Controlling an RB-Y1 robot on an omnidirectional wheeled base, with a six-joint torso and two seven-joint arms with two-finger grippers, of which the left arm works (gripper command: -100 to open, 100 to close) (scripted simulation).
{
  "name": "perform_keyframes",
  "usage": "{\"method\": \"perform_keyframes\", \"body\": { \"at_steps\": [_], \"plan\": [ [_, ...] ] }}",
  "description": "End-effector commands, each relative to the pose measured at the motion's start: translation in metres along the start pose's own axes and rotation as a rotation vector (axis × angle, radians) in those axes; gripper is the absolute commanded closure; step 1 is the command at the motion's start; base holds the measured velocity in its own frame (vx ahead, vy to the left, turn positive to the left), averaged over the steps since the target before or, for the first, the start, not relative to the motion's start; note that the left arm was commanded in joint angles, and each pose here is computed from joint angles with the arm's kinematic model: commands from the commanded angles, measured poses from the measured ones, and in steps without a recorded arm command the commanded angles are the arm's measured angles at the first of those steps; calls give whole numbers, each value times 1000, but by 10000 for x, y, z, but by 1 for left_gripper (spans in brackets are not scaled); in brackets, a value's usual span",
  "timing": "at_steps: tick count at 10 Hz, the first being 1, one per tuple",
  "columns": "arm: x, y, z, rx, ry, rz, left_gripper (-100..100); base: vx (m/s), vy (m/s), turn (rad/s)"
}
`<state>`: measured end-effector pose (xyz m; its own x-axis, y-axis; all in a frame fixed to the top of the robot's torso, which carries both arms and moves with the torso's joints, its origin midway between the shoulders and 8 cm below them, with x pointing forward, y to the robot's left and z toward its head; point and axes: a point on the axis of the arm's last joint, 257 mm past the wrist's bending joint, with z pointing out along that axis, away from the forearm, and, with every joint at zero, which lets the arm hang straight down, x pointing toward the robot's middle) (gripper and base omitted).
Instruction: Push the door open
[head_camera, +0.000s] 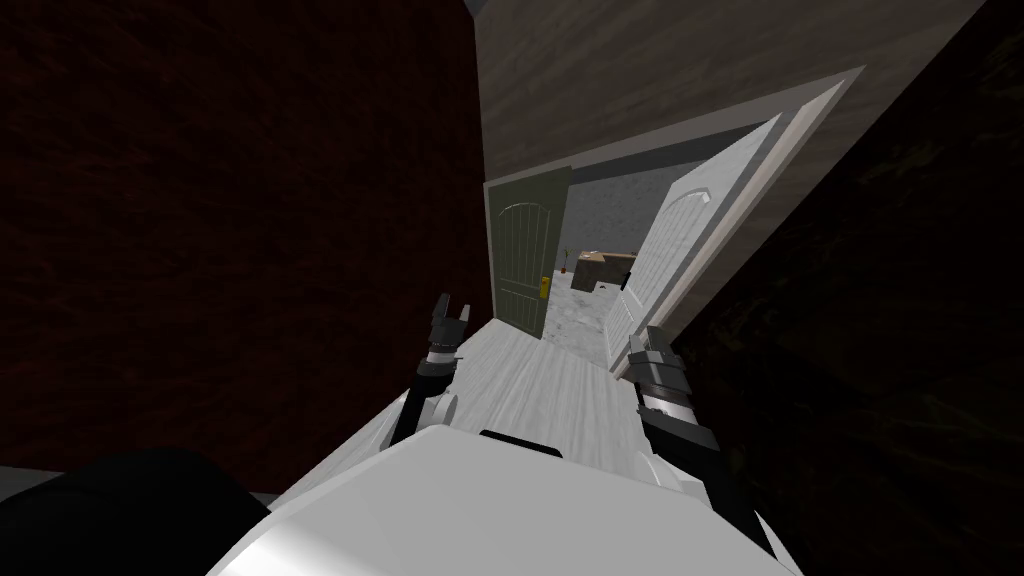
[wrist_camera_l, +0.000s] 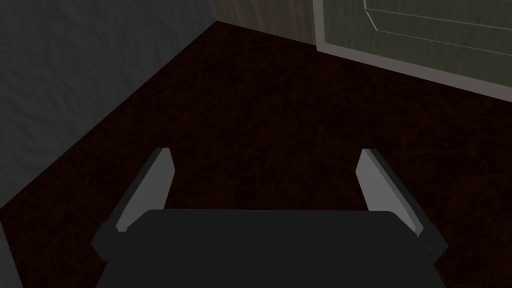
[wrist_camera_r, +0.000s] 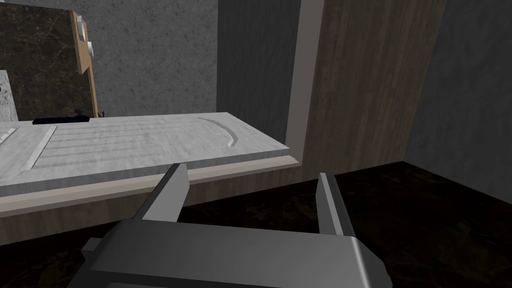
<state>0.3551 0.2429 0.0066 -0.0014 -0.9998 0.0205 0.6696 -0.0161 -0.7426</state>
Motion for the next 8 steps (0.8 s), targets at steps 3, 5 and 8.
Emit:
{"method": "perform_keyframes", "body": {
  "at_steps": [3,5,8],
  "plan": [
    [51,245,5,-35,18,-10,-100,101,-21,-17],
    [96,458,9,-65,32,-18,-100,104,12,-24],
    [152,717,12,-103,48,-27,-100,120,-18,-19]
  ]
}}
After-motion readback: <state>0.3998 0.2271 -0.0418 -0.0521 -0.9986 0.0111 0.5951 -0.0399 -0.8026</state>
